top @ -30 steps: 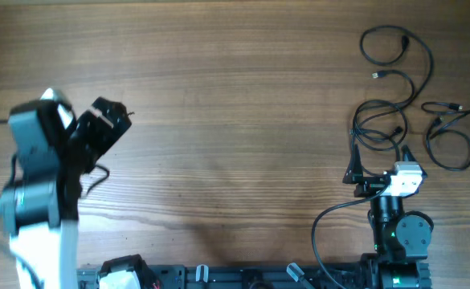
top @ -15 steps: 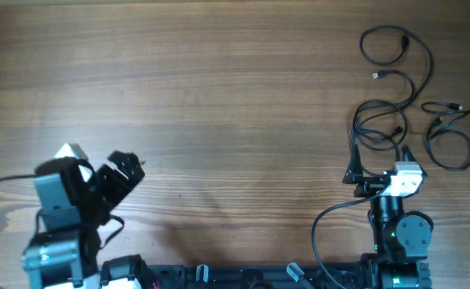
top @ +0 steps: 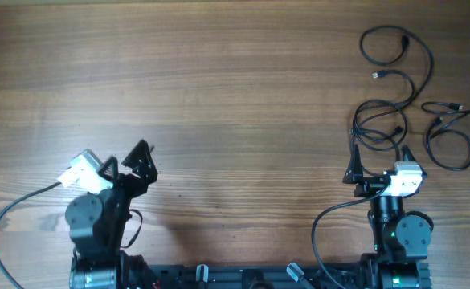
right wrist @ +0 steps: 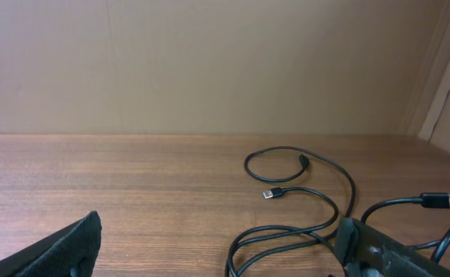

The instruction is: Untangle cables

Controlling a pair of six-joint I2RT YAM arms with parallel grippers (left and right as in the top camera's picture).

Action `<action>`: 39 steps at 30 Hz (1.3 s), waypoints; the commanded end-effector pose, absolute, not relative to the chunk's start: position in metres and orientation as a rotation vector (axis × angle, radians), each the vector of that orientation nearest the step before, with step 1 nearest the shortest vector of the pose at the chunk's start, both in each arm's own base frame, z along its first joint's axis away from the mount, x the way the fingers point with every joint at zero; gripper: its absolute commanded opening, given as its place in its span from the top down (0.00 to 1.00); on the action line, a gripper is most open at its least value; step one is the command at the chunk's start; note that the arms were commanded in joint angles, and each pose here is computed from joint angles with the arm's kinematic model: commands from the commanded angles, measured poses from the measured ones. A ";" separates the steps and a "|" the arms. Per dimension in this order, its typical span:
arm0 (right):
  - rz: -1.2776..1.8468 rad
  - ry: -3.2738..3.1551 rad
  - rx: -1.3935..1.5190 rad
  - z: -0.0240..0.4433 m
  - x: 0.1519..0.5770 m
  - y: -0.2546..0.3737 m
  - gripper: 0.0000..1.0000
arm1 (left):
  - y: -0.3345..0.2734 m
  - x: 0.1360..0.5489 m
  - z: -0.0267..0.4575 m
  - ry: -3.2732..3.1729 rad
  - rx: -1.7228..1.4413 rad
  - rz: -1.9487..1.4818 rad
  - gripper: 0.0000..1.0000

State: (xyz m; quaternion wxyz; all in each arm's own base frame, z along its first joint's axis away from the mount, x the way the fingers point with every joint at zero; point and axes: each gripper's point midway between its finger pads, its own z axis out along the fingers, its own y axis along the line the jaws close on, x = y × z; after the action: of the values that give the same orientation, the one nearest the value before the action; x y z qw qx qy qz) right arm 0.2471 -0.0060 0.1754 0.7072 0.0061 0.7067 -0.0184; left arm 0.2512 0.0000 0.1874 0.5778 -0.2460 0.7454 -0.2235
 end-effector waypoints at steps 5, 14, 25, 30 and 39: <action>-0.055 1.559 0.018 0.178 0.247 -0.008 0.00 | -0.005 0.241 0.216 1.468 -0.435 -0.561 0.00; -0.055 1.559 0.018 0.178 0.247 -0.008 0.00 | -0.008 0.246 0.186 1.508 -0.336 -0.467 0.00; -0.055 1.559 0.018 0.178 0.247 -0.008 0.00 | -0.015 0.245 0.159 1.638 -0.005 -0.166 0.00; -0.055 1.559 0.018 0.178 0.247 -0.008 0.00 | -0.015 0.245 0.159 1.639 -0.002 -0.163 0.00; -0.055 1.559 0.018 0.178 0.247 -0.008 0.00 | -0.015 0.245 0.160 1.635 -0.011 -0.170 0.00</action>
State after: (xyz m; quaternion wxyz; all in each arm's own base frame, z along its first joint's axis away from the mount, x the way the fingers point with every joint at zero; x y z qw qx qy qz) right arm 0.2471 -0.0060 0.1755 0.7073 0.0061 0.7066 -0.0184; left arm 0.2457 -0.0138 0.1607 0.6798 -0.0121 0.7289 -0.0801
